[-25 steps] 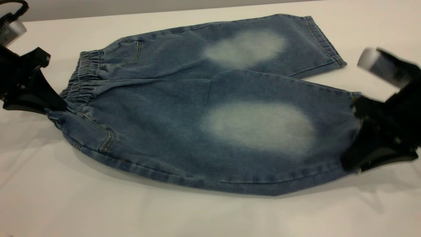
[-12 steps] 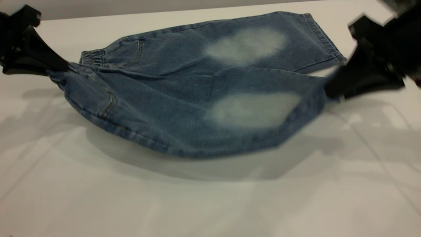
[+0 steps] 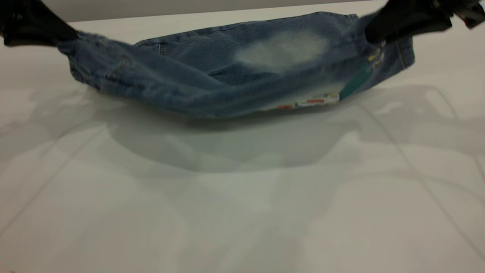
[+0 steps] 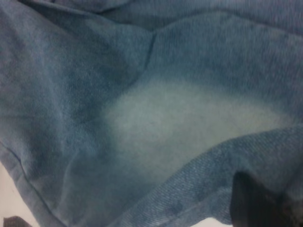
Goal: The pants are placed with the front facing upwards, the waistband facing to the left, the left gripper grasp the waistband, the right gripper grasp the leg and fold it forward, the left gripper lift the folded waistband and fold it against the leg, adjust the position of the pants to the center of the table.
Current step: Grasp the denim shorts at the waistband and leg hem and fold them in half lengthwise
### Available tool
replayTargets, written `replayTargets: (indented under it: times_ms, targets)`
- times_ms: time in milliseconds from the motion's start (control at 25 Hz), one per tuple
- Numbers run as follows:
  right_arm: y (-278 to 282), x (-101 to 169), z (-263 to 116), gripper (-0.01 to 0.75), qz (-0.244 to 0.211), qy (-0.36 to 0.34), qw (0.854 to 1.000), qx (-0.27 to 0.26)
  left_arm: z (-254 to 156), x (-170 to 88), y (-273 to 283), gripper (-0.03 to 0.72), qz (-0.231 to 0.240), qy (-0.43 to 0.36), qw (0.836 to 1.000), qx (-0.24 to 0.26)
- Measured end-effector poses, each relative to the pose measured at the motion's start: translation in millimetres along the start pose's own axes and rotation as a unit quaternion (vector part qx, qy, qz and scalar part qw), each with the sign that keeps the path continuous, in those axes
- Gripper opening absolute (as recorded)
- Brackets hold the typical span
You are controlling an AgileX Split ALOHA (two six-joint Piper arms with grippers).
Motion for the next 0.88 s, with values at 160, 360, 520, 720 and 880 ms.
replayTargets:
  times_ms: [160, 360, 520, 720, 880]
  targets:
    - [-3, -2, 13, 0.034, 0.000, 0.004, 1.000, -0.007, 13, -5, 3, 0.095, -0.009, -0.002, 1.000, -0.020]
    - [-9, -6, 25, 0.034, 0.004, 0.002, 1.000, -0.008, 26, -10, 7, 0.095, -0.017, 0.005, 0.999, -0.039]
    - [-5, -4, 35, 0.034, 0.001, 0.012, 1.000, -0.016, 30, -11, 8, 0.095, -0.018, 0.011, 0.999, -0.045]
    - [-7, -7, 46, 0.034, -0.007, 0.017, 1.000, -0.015, 33, -8, 9, 0.095, -0.005, 0.015, 0.998, -0.058]
    - [-13, -11, 55, 0.034, -0.009, 0.015, 1.000, -0.018, 37, -7, 9, 0.095, 0.001, 0.029, 0.997, -0.076]
Point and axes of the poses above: a point on each arm's last joint axis where the gripper is mounted, y pointing back along that axis away from the gripper, x along the wrist's bending axis when the last joint is at zero, z = x × y, the point moved 1 cm from there along -y, pointing out along that axis toward the gripper, and after that the axes turned 2 degrees about y, right-handed, at the moved point
